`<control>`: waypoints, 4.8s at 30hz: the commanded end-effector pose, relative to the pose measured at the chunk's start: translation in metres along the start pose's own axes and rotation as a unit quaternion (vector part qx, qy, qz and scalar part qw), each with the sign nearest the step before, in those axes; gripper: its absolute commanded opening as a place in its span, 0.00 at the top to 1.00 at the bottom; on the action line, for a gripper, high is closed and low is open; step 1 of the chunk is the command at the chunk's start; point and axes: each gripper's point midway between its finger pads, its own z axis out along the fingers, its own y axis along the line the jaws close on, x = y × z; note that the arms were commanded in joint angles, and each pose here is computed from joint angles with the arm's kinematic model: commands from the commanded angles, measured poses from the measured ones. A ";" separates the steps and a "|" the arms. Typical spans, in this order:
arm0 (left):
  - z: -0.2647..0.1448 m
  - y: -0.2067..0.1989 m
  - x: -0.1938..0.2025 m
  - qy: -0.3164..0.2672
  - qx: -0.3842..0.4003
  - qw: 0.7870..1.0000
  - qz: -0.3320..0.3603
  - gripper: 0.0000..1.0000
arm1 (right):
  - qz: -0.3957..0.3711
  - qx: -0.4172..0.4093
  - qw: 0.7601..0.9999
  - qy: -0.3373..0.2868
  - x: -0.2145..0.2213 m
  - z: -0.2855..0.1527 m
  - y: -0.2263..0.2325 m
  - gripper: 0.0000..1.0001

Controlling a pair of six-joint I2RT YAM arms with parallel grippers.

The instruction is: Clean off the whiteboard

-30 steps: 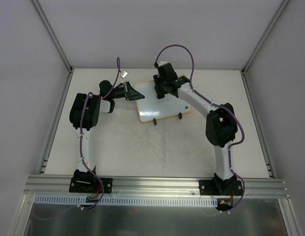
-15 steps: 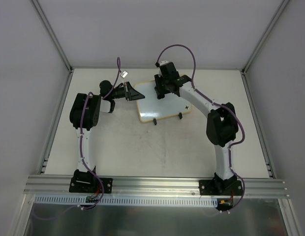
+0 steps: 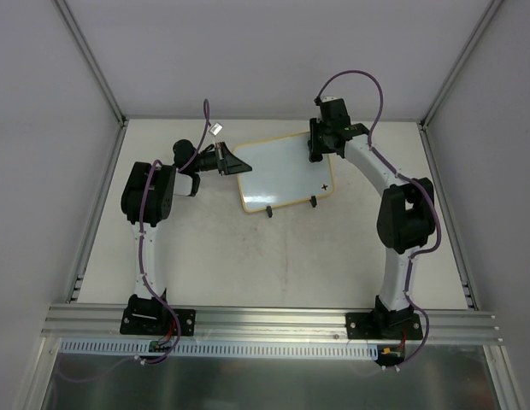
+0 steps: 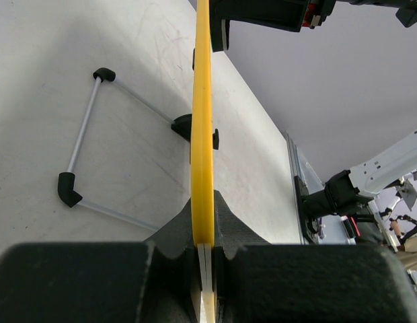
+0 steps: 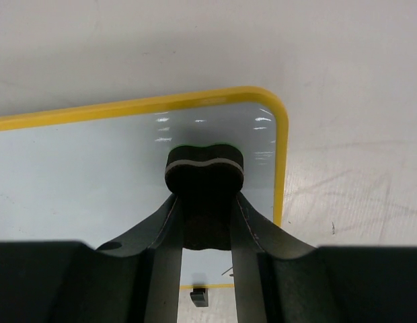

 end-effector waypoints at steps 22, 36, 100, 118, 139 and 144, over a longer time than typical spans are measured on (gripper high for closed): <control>-0.002 -0.027 -0.012 -0.008 0.063 0.979 0.191 1.00 | -0.088 -0.067 0.994 -0.001 0.024 -0.008 0.111 1.00; -0.002 -0.027 -0.012 -0.008 0.062 0.980 0.191 1.00 | -0.103 -0.091 0.990 0.011 0.046 -0.015 0.141 1.00; -0.005 -0.025 -0.013 -0.016 0.056 0.980 0.188 0.62 | -0.050 0.024 0.984 0.167 0.254 -0.132 0.017 0.35; -0.008 -0.026 -0.014 -0.025 0.052 0.979 0.196 0.35 | -0.055 0.012 0.986 0.156 0.249 -0.131 0.021 0.35; -0.017 -0.056 -0.026 -0.045 0.045 0.973 0.222 0.01 | -0.045 -0.010 0.993 0.111 0.233 -0.147 0.023 0.35; -0.029 -0.064 -0.034 -0.063 0.030 0.973 0.221 0.01 | -0.046 -0.038 0.996 0.064 0.213 -0.158 0.030 0.31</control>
